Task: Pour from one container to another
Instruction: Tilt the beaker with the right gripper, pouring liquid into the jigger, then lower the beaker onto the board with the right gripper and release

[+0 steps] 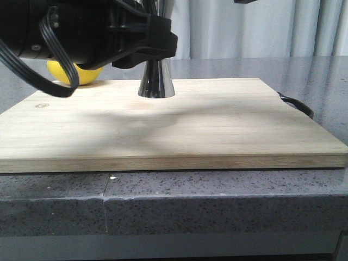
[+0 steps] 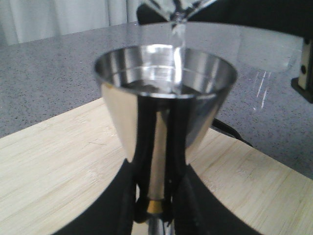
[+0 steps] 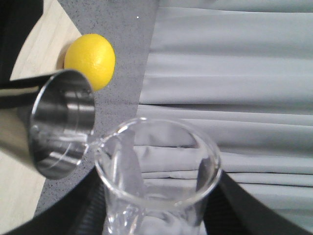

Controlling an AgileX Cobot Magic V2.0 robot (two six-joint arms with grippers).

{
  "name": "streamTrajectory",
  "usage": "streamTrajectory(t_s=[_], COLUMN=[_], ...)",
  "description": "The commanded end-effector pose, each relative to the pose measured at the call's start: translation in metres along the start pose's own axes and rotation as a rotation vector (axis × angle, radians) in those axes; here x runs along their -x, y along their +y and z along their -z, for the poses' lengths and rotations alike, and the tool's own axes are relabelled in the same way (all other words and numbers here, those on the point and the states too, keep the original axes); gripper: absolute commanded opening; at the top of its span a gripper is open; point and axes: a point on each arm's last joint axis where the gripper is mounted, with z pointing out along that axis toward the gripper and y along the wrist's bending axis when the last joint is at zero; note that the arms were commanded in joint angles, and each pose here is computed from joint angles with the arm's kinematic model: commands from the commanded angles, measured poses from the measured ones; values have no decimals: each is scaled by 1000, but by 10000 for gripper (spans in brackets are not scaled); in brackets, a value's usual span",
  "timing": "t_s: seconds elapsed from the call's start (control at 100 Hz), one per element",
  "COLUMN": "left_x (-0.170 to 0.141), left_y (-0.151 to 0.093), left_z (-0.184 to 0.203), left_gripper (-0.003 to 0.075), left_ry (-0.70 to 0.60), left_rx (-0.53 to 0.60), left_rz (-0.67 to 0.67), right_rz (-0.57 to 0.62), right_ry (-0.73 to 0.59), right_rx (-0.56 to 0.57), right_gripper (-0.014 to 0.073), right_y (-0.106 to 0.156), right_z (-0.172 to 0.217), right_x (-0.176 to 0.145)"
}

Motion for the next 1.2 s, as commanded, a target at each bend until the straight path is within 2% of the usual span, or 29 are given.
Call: streamTrajectory(t_s=[0.0, 0.17, 0.24, 0.42, 0.59, 0.8, 0.96, 1.19], left_x=[27, 27, 27, 27, 27, 27, 27, 27], left_y=[-6, -6, -6, -6, -6, -6, -5, -5], left_z=[5, 5, 5, 5, 5, 5, 5, 5], left_gripper=[-19, -19, -19, -19, -19, -19, -19, -19], left_ry=[-150, -150, -152, -154, -154, -154, -154, -154], left_rx=[-29, -30, -31, -31, -31, -31, -29, -29], left_rz=[12, 10, 10, 10, 10, 10, 9, 3], right_rz=[6, -9, -82, -411, -766, -1169, -1364, -1508], right_ry=[2, 0, -1, 1, 70, 80, 67, 3], right_rx=[-75, -79, -89, -114, -140, -252, -304, -241], right_gripper=[169, 169, 169, 169, 169, 169, 169, 169], right_y=[-22, -23, -23, -25, -25, -26, -2, 61], right_z=[12, 12, 12, 12, 13, 21, 26, 26], right_x=[2, 2, 2, 0, -9, -44, -83, -110])
